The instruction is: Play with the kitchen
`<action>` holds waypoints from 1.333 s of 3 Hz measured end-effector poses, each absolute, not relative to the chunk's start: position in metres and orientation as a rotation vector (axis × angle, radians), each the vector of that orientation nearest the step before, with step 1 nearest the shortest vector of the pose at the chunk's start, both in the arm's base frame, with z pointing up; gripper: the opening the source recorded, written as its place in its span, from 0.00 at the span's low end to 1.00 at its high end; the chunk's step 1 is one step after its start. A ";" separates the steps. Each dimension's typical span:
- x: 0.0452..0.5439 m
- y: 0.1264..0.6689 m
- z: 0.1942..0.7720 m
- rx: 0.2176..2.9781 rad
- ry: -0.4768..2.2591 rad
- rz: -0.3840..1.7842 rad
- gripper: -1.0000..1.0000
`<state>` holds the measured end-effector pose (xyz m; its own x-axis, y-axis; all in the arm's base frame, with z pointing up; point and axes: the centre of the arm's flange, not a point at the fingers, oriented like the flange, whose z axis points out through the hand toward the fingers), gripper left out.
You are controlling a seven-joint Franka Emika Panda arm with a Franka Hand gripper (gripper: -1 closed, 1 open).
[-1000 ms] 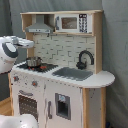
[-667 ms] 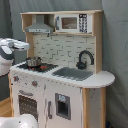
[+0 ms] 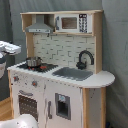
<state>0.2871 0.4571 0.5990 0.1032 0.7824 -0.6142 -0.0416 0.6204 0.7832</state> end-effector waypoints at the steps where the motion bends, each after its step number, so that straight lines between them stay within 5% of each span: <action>1: 0.262 0.476 0.585 0.706 1.311 0.709 1.00; 4: 0.256 0.491 0.544 0.905 1.234 0.755 1.00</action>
